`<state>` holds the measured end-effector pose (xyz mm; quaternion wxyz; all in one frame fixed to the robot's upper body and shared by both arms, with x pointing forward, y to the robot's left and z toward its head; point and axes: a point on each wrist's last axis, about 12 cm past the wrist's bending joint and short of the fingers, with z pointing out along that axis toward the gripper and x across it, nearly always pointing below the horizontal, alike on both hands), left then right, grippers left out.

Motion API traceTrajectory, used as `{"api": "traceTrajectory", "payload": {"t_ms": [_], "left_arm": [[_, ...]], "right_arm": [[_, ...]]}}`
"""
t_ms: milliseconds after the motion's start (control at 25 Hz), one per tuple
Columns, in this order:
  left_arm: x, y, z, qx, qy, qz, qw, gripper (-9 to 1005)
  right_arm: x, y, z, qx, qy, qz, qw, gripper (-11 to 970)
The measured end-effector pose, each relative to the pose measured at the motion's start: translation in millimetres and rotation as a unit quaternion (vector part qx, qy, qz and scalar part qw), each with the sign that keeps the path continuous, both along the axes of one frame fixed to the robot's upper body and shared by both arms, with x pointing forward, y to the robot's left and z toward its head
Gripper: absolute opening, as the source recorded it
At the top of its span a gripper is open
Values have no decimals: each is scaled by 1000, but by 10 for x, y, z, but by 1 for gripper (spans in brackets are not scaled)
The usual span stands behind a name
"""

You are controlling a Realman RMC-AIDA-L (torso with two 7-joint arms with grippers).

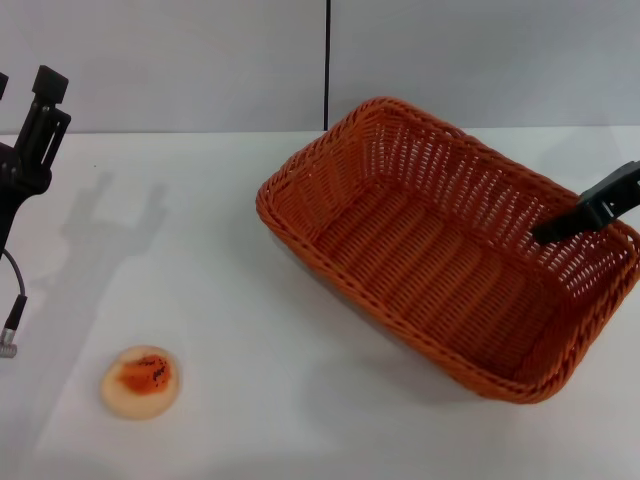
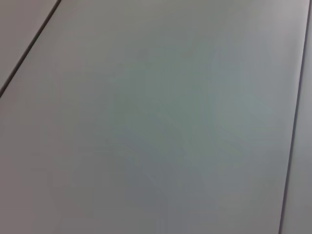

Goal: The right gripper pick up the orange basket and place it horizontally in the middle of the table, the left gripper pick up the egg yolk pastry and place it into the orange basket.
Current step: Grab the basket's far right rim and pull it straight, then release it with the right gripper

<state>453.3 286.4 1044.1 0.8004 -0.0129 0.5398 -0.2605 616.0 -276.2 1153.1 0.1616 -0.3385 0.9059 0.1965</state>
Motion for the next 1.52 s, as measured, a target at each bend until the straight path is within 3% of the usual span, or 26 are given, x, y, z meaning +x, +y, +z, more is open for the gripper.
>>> {"api": "traceTrajectory", "payload": {"t_ms": [440, 560, 800, 1200, 1360, 1520], "left_arm": [[-7, -4, -6, 0, 2, -6, 1000, 784], [-22, 6, -14, 0, 5, -6, 1000, 784], [-33, 13, -19, 1, 6, -5, 1000, 785], [8, 8, -18, 2, 9, -4, 1000, 785], [10, 8, -18, 2, 9, -4, 1000, 785], [29, 1, -7, 5, 6, -4, 1000, 785]], "right_arm": [[-15, -4, -1, 5, 3, 0, 1000, 293], [-29, -36, 60, 50, 2, -12, 999, 177], [-93, -201, 250, 143, -18, -21, 989, 174], [-194, -484, 376, 249, -92, -45, 963, 179], [-245, -546, 482, 281, -111, -25, 953, 182], [-258, -525, 601, 274, -119, 27, 954, 185]]}}
